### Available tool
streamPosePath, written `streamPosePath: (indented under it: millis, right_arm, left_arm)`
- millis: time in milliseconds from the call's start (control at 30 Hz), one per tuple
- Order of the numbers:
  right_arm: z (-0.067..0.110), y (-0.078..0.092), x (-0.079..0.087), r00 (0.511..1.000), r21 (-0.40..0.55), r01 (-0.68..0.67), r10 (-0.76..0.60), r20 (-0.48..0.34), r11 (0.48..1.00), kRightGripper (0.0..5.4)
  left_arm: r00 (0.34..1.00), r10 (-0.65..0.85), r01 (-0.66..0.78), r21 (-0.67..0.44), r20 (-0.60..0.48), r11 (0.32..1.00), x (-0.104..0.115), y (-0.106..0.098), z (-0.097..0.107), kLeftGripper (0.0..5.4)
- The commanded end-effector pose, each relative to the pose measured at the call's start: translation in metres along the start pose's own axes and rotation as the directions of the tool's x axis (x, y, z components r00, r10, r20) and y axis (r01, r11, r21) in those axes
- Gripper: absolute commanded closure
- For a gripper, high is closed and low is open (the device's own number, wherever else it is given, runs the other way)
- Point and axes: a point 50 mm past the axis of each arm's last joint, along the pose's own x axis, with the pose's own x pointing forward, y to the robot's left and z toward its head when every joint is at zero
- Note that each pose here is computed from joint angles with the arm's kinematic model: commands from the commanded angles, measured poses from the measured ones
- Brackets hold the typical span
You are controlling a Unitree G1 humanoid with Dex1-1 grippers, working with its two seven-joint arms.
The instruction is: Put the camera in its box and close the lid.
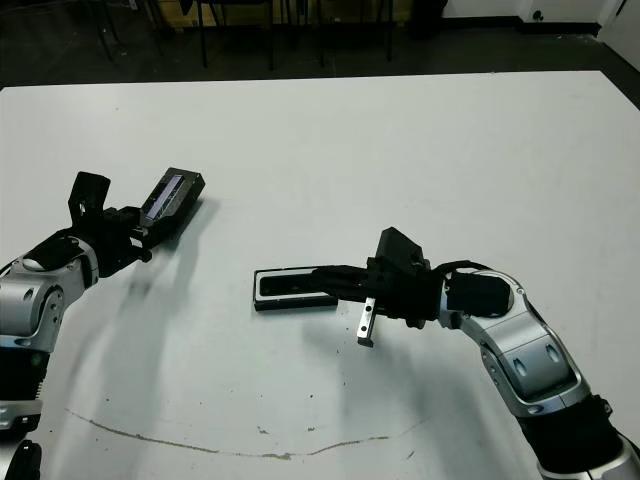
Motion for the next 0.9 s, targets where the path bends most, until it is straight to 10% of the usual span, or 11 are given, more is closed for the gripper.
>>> streamPosePath:
  millis: [33, 500, 900]
  right_arm:
    - [-0.009, -0.004, -0.005, 0.999, 0.061, 0.041, -0.042, 0.003, 0.997, 5.40]
    - [-0.014, -0.036, -0.031, 0.968, 0.097, 0.239, -0.245, 0.055, 0.966, 5.40]
    - [-0.017, -0.049, -0.038, 0.954, 0.090, 0.296, -0.299, 0.028, 0.951, 5.40]
  left_arm:
    - [0.999, -0.042, 0.041, 0.047, 0.024, 0.998, -0.011, -0.003, -0.002, 2.79]
    - [0.785, -0.619, 0.602, 0.239, -0.005, 0.762, -0.055, -0.017, 0.032, 2.79]
    - [0.567, -0.814, 0.821, 0.157, -0.124, 0.548, -0.038, -0.025, 0.020, 2.79]
